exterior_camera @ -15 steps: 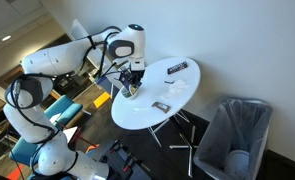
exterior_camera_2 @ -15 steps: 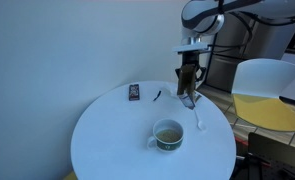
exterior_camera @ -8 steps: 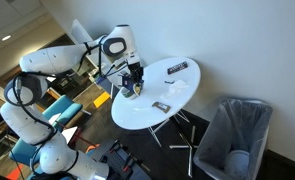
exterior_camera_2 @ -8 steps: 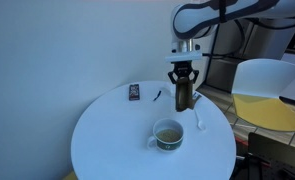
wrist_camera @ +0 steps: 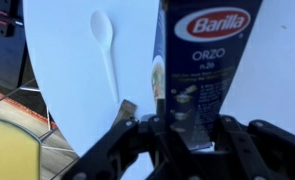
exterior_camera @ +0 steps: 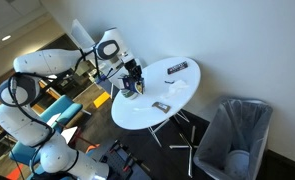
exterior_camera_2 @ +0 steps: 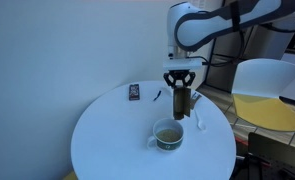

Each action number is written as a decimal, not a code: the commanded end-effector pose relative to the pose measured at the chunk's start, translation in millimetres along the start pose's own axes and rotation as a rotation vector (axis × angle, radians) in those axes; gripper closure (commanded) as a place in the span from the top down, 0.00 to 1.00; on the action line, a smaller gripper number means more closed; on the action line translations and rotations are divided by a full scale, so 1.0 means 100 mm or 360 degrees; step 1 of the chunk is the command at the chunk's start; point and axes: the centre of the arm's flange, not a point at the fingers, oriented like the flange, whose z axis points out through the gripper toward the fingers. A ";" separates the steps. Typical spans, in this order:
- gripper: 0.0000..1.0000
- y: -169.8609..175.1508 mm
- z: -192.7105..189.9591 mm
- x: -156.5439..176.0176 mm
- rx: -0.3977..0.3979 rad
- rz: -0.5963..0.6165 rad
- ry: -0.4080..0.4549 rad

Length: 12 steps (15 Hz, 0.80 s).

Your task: Pour the contents in the box in the mug cup

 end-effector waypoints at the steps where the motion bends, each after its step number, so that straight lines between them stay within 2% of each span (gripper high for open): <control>1: 0.13 0.11 -0.06 -0.30 0.0042 0.0007 0.0128; 12: 0.13 0.10 -0.19 -0.76 0.0105 0.0006 0.0446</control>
